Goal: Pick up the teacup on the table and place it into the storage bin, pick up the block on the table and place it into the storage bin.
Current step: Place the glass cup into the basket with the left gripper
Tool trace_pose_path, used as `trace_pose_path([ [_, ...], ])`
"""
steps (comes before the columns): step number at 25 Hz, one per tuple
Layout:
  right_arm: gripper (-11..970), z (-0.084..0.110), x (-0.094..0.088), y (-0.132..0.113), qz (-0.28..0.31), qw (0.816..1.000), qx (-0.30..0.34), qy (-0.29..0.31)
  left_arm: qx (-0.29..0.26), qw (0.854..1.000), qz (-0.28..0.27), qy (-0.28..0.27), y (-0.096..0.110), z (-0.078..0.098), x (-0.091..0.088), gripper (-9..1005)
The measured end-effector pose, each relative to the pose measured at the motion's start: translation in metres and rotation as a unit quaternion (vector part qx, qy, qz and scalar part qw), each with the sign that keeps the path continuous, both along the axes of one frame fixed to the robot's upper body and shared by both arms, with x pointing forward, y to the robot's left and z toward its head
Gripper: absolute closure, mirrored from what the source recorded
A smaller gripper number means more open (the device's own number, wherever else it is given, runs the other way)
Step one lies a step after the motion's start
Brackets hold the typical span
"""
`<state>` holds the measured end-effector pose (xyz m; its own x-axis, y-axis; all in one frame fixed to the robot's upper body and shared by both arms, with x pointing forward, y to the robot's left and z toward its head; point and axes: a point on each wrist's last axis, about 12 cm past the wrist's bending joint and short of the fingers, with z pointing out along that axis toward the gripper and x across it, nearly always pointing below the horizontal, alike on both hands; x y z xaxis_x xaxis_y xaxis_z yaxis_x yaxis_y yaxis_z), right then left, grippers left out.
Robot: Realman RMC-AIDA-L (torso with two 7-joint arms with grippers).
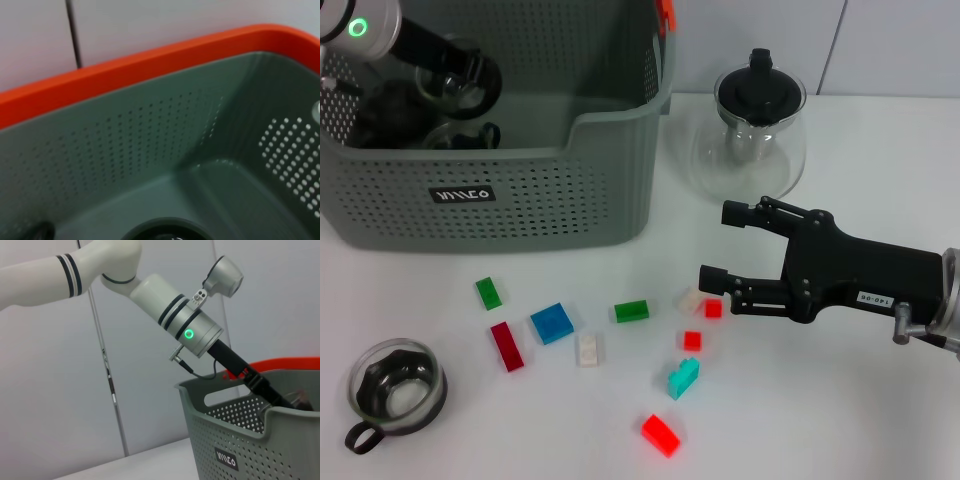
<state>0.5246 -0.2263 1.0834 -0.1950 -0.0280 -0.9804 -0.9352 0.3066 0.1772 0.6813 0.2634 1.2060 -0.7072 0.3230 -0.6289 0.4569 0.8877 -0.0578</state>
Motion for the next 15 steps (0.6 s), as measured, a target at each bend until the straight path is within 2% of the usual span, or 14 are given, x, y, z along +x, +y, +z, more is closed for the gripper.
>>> trace_pose_path([
  [9,17,0.0014,0.0026,0.0001,0.0,1.0,-0.002,-0.001,0.014,0.999,0.023,0.018,0.0093,-0.0015,-0.0015,950],
  [15,17,0.0011,0.0028,0.0008,0.0,1.0,-0.004,-0.001,0.04,0.998,0.018,0.033,0.003,-0.0086,0.0002,933],
])
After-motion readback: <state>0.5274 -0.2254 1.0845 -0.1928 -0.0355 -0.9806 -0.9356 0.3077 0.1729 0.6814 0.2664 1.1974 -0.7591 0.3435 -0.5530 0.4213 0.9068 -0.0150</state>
